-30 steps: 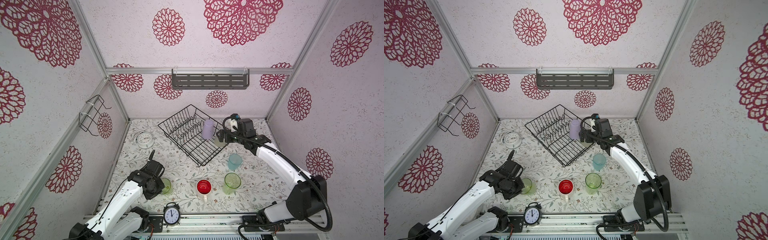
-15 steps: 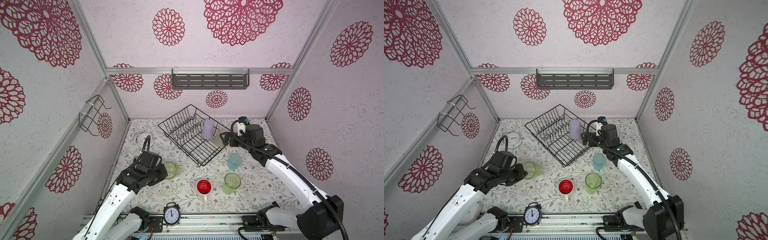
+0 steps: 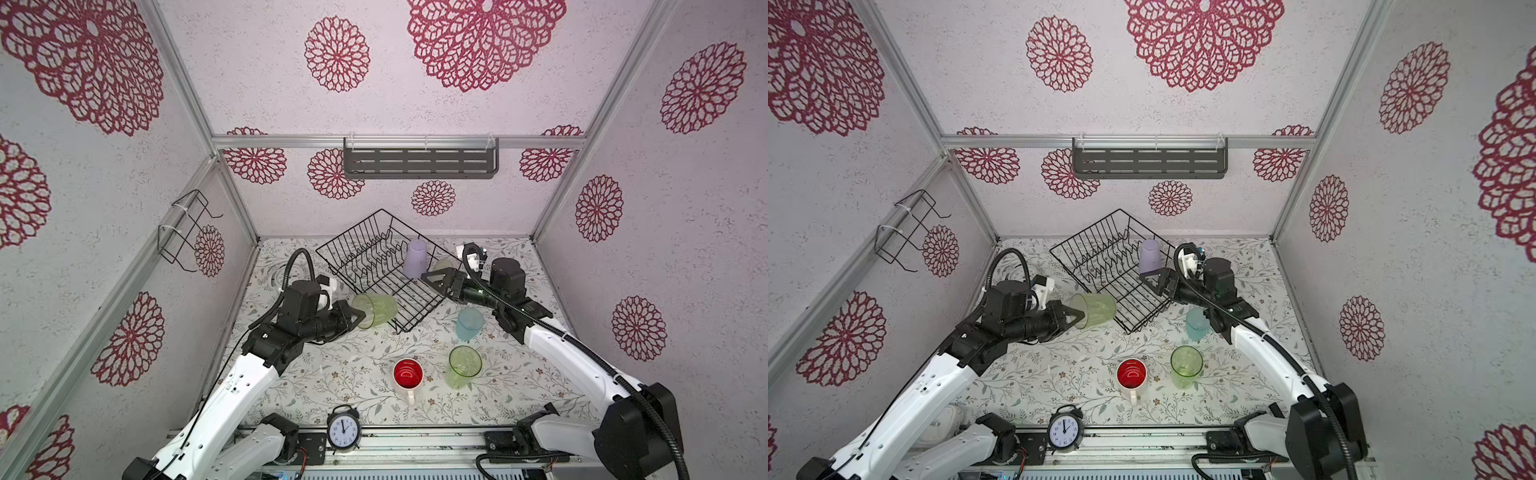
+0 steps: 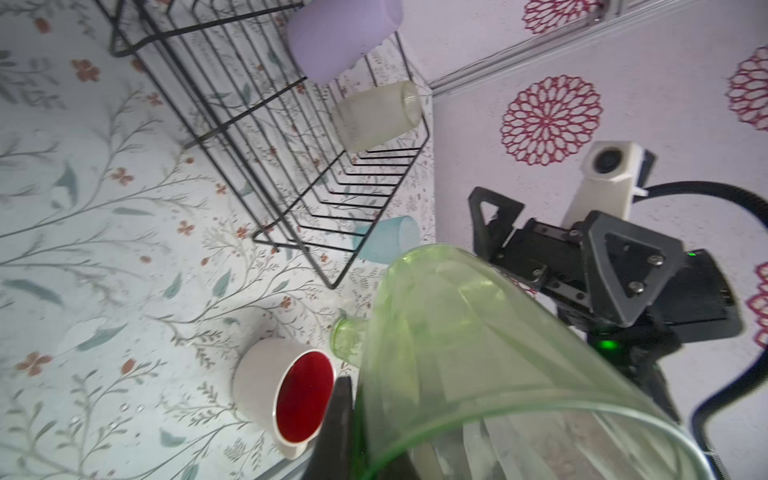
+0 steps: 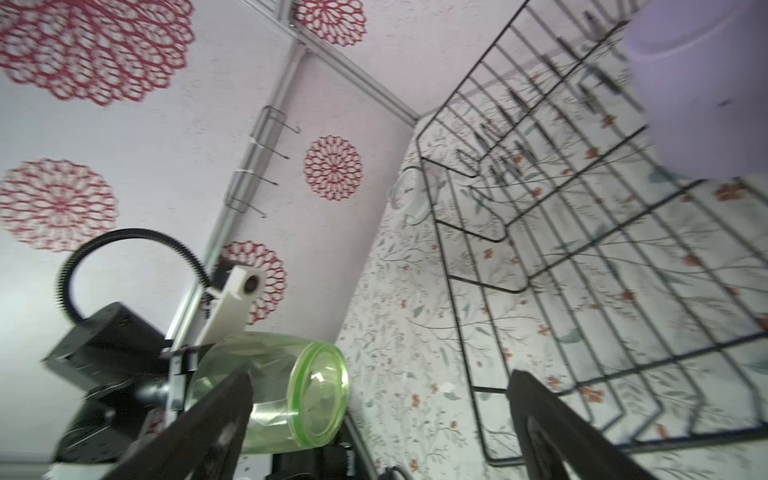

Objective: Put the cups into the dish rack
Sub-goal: 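Carry the clear green cup toward the right gripper while it reaches over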

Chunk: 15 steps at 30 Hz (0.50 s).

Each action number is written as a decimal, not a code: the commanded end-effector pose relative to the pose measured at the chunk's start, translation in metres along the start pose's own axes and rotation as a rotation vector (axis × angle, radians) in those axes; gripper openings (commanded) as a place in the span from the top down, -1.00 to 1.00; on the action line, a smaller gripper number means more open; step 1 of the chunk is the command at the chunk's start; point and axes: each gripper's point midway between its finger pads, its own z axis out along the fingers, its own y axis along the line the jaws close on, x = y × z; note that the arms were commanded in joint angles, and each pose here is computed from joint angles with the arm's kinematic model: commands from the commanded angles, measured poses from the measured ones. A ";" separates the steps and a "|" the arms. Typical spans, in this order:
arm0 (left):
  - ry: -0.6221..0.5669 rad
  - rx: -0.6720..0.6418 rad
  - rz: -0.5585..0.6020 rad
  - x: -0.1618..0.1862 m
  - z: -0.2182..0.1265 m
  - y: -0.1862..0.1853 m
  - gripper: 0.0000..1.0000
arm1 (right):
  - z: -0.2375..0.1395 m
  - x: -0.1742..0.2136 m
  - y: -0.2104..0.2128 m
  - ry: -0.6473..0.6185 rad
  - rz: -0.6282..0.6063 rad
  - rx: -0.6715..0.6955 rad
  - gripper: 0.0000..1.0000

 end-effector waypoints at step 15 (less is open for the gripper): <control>0.047 0.412 0.041 -0.033 0.022 -0.117 1.00 | -0.032 -0.002 0.115 0.080 0.223 -0.749 -0.98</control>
